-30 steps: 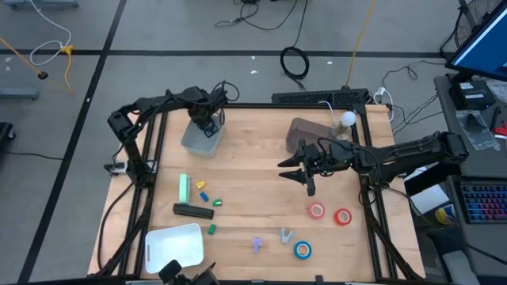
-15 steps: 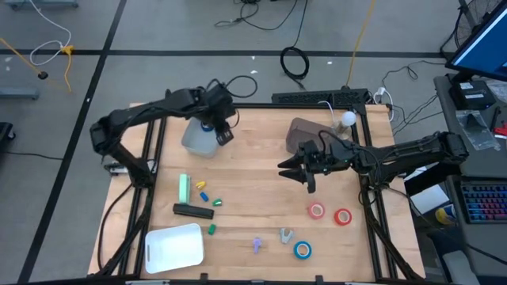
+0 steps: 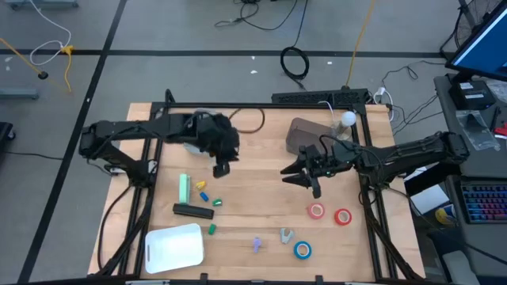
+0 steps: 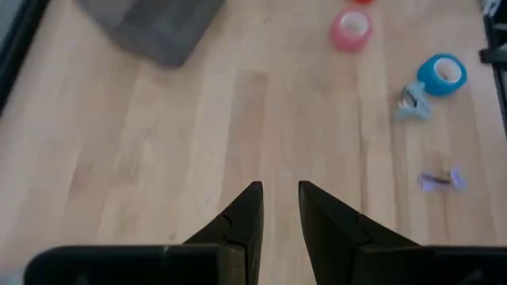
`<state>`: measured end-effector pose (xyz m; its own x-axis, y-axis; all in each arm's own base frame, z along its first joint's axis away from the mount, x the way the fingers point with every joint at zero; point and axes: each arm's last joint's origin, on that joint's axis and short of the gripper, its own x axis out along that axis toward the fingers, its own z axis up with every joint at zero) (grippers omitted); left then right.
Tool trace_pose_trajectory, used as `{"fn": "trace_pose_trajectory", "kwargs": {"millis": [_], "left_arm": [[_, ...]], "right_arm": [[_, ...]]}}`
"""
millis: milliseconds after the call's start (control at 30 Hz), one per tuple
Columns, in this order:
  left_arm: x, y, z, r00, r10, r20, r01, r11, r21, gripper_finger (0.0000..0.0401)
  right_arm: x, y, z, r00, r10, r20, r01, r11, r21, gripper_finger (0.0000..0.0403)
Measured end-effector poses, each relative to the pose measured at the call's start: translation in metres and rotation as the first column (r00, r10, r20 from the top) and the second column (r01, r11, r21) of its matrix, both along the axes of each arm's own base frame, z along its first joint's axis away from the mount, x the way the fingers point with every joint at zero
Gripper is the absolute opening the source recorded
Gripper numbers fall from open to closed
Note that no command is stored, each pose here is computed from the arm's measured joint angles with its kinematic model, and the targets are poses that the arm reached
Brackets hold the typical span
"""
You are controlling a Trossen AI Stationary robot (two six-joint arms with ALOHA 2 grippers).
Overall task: Pick and place Stapler, Stapler remover, tape
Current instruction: Put the orange tape into the gray bin
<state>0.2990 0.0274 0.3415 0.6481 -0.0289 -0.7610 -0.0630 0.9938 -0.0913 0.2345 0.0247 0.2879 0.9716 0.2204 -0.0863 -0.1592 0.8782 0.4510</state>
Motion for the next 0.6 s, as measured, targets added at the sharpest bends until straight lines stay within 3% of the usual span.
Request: {"fn": "trace_pose_trajectory", "kwargs": {"millis": [133, 267, 333, 467, 600], "left_arm": [[0.009, -0.014, -0.011, 0.991, -0.039, 0.125, 0.039, 0.999, 0.01, 0.0088], [0.004, -0.017, -0.02, 0.966, -0.015, 0.258, 0.019, 1.0, -0.011, 0.0088], [-0.004, -0.017, -0.029, 0.964, -0.005, 0.267, 0.011, 1.0, -0.021, 0.0088], [-0.021, -0.017, -0.043, 0.942, 0.037, 0.333, -0.02, 0.998, -0.054, 0.0088], [-0.036, -0.018, -0.06, 0.918, 0.073, 0.389, -0.039, 0.995, -0.093, 0.0088]], "right_arm": [[-0.013, 0.006, 0.002, 0.998, 0.021, -0.058, -0.021, 1.0, 0.013, 0.012], [-0.029, 0.014, 0.0, 0.988, 0.04, -0.149, -0.033, 0.998, 0.052, 0.0106], [-0.036, 0.018, -0.003, 0.974, 0.061, -0.219, -0.043, 0.995, 0.088, 0.0098], [-0.05, 0.026, -0.015, 0.909, 0.104, -0.404, -0.031, 0.983, 0.183, 0.0086], [-0.063, 0.033, -0.028, 0.792, 0.198, -0.578, -0.012, 0.951, 0.309, 0.0079]]}}
